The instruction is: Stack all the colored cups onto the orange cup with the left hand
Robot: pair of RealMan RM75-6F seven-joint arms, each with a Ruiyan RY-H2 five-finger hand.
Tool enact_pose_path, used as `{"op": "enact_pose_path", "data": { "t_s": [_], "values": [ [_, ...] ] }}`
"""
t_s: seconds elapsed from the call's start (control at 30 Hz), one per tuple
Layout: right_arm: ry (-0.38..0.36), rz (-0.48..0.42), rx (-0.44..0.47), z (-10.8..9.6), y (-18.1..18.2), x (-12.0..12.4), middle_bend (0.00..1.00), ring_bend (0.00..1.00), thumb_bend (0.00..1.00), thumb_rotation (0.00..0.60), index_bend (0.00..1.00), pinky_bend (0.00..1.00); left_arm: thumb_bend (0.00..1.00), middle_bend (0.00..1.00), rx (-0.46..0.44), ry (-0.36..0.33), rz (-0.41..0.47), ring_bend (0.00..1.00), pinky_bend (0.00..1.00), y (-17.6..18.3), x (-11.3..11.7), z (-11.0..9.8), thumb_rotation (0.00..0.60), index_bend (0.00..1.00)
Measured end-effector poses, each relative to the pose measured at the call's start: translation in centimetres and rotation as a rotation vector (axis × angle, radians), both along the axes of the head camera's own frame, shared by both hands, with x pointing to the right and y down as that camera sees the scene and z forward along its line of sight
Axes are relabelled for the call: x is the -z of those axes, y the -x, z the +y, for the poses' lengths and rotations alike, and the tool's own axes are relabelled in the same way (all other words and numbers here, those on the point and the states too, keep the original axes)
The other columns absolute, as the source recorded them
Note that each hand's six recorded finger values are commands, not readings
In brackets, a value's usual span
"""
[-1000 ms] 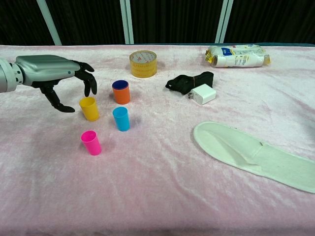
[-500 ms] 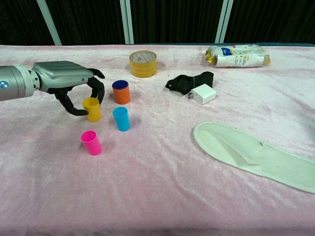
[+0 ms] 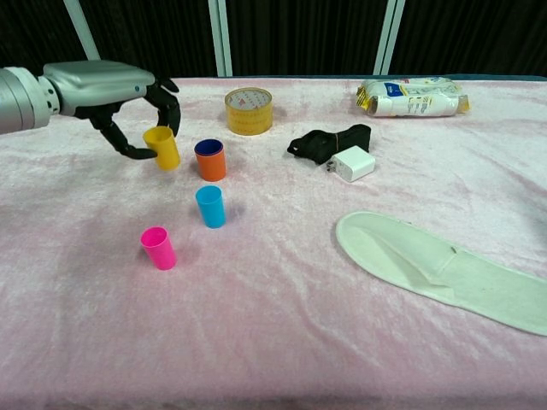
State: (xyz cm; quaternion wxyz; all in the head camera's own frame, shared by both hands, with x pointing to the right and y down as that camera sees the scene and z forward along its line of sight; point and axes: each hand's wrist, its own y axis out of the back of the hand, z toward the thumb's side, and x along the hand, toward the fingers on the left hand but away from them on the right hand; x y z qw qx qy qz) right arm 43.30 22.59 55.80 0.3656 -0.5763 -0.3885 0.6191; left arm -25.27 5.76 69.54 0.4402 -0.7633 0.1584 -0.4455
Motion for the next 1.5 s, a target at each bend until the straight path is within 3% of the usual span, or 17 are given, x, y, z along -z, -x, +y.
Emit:
{"op": "enact_pose_path", "data": {
  "t_s": [0.23, 0.53, 0.93, 1.3, 1.5],
  "values": [
    [0.003, 0.001, -0.003, 0.0, -0.1, -0.1, 0.1, 0.19, 0.24, 0.6, 0.2, 0.28, 0.39, 0.5, 0.023, -0.047, 0.077, 0.06, 0.18, -2.7, 1.6, -2.7, 0.6, 0.45],
    [0.001, 0.0, -0.003, -0.1, -0.1, 0.0, 0.1, 0.19, 0.24, 0.6, 0.2, 0.28, 0.39, 0.5, 0.02, -0.051, 0.048, 0.06, 0.18, -4.3, 0.3, -3.6, 0.6, 0.45],
    [0.0, 0.002, -0.002, -0.1, -0.1, -0.1, 0.1, 0.19, 0.24, 0.6, 0.2, 0.28, 0.38, 0.49, 0.025, -0.001, -0.003, 0.06, 0.18, -3.9, -2.0, -3.1, 0.6, 0.44],
    [0.001, 0.005, -0.005, -0.1, -0.1, -0.1, 0.1, 0.19, 0.24, 0.6, 0.2, 0.28, 0.19, 0.26, 0.002, 0.026, -0.026, 0.0, 0.14, -4.1, -3.2, -2.3, 0.6, 0.19],
    [0.002, 0.004, -0.005, -0.1, -0.1, -0.1, 0.1, 0.19, 0.24, 0.6, 0.2, 0.28, 0.18, 0.28, -0.009, 0.035, -0.021, 0.0, 0.13, -4.1, -2.7, -2.0, 0.6, 0.21]
  ]
}}
